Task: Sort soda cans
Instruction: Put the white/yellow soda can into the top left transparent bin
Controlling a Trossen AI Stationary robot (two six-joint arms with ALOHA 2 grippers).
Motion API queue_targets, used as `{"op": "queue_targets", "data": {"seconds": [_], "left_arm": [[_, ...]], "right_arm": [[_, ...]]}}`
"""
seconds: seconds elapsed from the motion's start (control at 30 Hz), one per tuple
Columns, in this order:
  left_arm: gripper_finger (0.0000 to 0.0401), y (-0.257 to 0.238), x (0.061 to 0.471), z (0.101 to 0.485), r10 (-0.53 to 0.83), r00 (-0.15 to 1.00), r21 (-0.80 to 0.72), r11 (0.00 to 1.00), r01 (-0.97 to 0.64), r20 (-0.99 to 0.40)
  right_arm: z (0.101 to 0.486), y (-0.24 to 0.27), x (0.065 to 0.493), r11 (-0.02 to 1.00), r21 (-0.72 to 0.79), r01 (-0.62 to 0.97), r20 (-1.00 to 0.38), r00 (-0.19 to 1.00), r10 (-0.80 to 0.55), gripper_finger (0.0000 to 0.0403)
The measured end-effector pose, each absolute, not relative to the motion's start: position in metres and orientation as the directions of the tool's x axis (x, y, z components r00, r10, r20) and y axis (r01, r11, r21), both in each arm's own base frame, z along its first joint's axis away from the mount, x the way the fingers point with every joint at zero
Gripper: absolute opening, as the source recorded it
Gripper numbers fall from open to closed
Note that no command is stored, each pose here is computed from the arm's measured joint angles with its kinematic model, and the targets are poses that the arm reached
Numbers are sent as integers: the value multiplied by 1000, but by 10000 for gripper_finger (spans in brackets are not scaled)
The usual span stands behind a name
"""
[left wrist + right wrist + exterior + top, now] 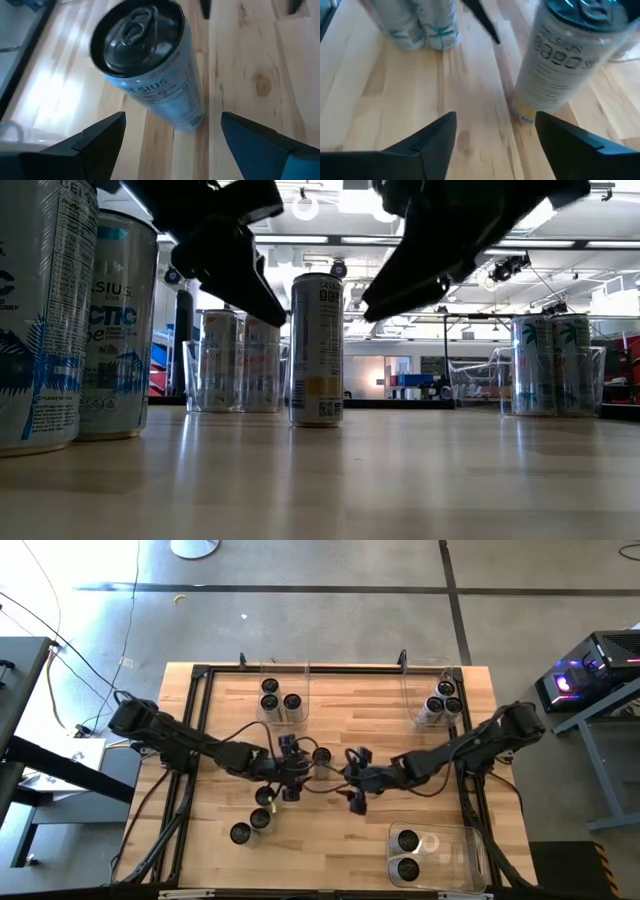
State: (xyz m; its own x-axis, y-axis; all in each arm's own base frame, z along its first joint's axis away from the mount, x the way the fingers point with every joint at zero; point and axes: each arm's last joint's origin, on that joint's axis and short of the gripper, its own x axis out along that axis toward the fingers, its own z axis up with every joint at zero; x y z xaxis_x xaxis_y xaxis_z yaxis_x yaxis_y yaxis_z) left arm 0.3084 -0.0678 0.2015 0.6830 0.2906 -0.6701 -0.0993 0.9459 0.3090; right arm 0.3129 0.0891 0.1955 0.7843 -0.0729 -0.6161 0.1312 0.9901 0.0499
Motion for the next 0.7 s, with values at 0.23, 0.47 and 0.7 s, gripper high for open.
{"op": "queue_targets", "data": {"seconds": [0.23,0.47,0.7], "left_arm": [[323,-55,317,197,266,691,278,956,-97,-672],[323,-60,317,198,215,705,236,969,-69,-676],[323,-72,311,197,205,688,210,975,-78,-696]], "right_arm": [[179,60,312,977,167,136,-473,880,-42,193],[178,40,315,968,181,175,-471,879,-71,152],[177,28,315,939,182,292,-471,864,-178,146]]}}
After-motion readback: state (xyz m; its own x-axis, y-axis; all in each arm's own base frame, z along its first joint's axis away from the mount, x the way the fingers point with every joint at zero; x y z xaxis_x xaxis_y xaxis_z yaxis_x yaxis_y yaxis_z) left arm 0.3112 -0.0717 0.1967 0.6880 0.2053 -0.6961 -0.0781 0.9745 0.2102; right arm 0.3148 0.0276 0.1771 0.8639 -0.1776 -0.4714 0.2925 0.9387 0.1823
